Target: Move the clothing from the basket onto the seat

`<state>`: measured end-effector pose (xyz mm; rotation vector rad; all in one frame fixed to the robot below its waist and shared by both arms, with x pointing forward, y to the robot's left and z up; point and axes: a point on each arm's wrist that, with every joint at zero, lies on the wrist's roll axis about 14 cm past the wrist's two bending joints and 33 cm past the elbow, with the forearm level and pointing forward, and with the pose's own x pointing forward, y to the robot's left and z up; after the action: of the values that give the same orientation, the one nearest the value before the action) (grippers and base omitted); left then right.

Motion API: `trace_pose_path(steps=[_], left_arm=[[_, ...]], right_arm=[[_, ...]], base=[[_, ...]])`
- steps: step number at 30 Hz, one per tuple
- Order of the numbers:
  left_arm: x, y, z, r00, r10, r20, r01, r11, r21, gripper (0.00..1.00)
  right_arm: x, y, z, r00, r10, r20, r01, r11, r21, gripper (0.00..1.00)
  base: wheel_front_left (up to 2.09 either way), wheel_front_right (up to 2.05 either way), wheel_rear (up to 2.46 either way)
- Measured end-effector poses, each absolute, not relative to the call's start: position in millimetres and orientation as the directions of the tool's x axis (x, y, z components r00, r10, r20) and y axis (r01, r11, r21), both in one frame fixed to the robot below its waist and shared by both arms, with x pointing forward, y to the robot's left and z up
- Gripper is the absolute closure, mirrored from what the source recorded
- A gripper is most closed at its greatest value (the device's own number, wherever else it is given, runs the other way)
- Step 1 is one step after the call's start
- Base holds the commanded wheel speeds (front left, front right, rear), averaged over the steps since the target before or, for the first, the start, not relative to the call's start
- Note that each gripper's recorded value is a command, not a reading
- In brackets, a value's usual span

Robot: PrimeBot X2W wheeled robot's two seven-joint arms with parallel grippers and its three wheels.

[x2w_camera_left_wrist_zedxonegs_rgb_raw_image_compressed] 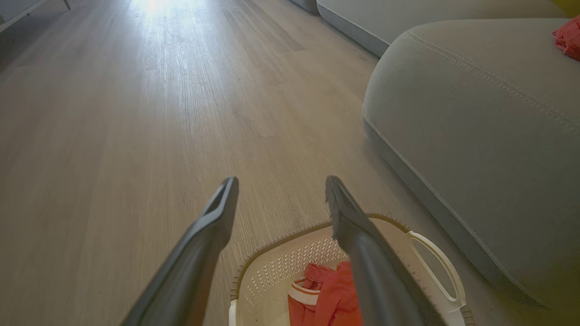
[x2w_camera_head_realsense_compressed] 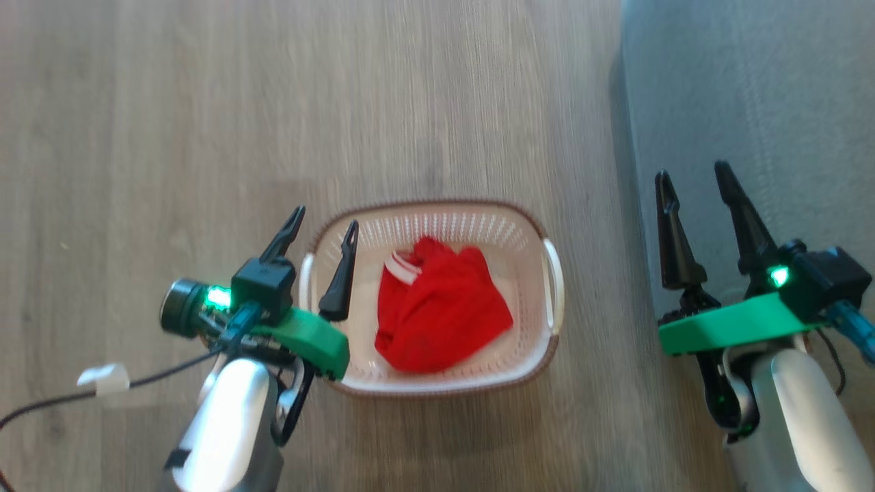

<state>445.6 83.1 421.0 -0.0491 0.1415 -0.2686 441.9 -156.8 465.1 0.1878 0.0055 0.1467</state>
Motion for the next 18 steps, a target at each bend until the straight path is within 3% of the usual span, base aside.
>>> trace_pose_path(steps=[8, 18], left_arm=[[461.4, 54.9, 319.2, 0.857, -0.379, -0.348, 0.368, 0.924, -0.1, 0.0], [450.9, 13.8, 215.6, 0.651, -0.531, -0.542, 0.561, 0.818, -0.126, 0.0]], right_arm=[[470.2, -161.5, 413.8, 0.988, 0.13, -0.079, -0.115, 0.979, 0.169, 0.0], [480.6, -174.4, 361.2, 0.98, 0.097, -0.172, -0.078, 0.991, 0.11, 0.0]], base=[[0.0, 0.0, 0.0], [0.0, 0.0, 0.0]])
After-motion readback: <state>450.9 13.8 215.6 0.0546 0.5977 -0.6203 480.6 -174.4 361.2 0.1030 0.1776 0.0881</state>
